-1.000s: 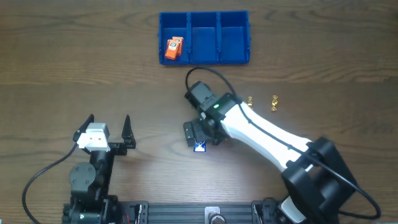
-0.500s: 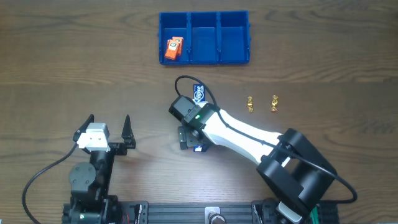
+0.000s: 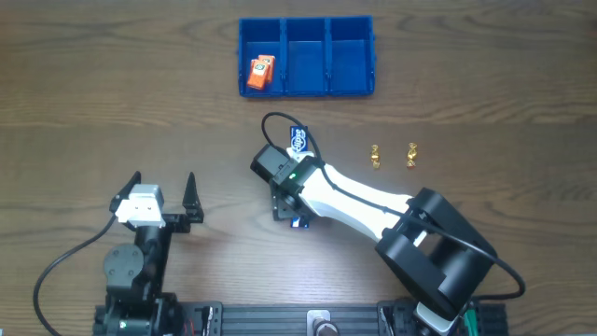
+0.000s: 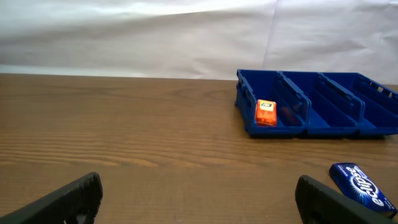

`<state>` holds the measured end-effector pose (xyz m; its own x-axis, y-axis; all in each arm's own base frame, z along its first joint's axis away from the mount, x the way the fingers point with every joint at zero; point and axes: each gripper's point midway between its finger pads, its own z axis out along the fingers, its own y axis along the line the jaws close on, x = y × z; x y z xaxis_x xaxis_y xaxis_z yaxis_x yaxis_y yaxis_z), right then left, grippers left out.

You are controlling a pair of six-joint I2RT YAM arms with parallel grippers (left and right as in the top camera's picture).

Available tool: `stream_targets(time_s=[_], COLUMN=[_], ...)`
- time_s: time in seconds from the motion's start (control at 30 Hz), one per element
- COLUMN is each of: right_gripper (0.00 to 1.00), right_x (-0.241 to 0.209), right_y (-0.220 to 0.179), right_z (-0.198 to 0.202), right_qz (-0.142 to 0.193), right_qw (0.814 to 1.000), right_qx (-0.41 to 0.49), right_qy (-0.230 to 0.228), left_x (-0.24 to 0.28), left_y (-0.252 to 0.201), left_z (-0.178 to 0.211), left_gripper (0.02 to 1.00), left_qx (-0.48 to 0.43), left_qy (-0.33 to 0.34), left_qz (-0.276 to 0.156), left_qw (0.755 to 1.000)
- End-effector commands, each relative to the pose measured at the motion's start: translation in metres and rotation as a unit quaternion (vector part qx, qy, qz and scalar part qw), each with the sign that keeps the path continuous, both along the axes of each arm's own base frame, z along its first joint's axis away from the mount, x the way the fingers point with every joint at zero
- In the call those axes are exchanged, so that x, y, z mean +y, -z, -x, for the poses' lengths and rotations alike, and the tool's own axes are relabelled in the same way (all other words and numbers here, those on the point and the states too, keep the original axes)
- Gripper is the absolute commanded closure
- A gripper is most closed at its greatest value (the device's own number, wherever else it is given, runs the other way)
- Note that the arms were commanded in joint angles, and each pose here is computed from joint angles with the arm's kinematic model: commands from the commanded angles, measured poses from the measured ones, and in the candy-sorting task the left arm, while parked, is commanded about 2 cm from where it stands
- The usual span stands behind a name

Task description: Sort Candies Into Trays

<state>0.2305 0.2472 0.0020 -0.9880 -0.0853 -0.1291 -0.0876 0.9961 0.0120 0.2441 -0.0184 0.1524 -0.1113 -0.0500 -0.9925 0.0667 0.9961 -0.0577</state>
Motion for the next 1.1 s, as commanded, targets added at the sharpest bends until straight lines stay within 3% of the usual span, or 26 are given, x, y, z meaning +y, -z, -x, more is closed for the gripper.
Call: stream_targets(time_s=[0.03,0.17,0.27,0.47,0.7,0.73,0.9,0.97,1.1], right_gripper=[0.397,0.492,0.619,0.669,0.912,0.965,0.965,0.965,0.965], right_x=[0.003,0.005,0.005,0.005,0.011,0.013,0.013,0.005,-0.002], right_y=[-0.001,-0.001,0.000,0.002,-0.003,-0.012,-0.100,-0.163,-0.223], right_z=[-0.007,-0.009,-0.009,-0.008,-0.014,-0.018,-0.061,-0.099,-0.165], right_qz=[0.001,-0.003,-0.002,0.001,-0.010,-0.012,0.007,0.028,0.026], right_qw=[1.000,1.000,1.000,1.000,1.000,0.999,0.991,0.977,0.958], right_qx=[-0.012,-0.016,-0.015,-0.013,-0.022,-0.030,-0.137,-0.213,-0.285], right_qy=[0.004,0.004,0.004,0.004,0.005,0.006,-0.013,-0.010,-0.004], left_x=[0.002,0.002,0.002,0.002,0.002,0.002,0.002,0.002,0.002], left_y=[0.017,0.017,0.017,0.017,0.017,0.017,0.017,0.017,0.017], left_z=[0.001,0.001,0.001,0.001,0.001,0.001,0.001,0.001,0.001], left_gripper=[0.020,0.020,0.020,0.020,0.020,0.020,0.020,0.023,0.023], left_qx=[0.026,0.026,0.026,0.026,0.026,0.026,0.026,0.026,0.026], left_qy=[-0.004,-0.004,-0.004,-0.004,-0.004,-0.004,-0.004,-0.004,-0.004], left_qz=[-0.010,-0.010,-0.010,-0.010,-0.010,-0.010,-0.010,-0.010,-0.010], left_qw=[1.000,1.000,1.000,1.000,1.000,1.000,1.000,1.000,1.000])
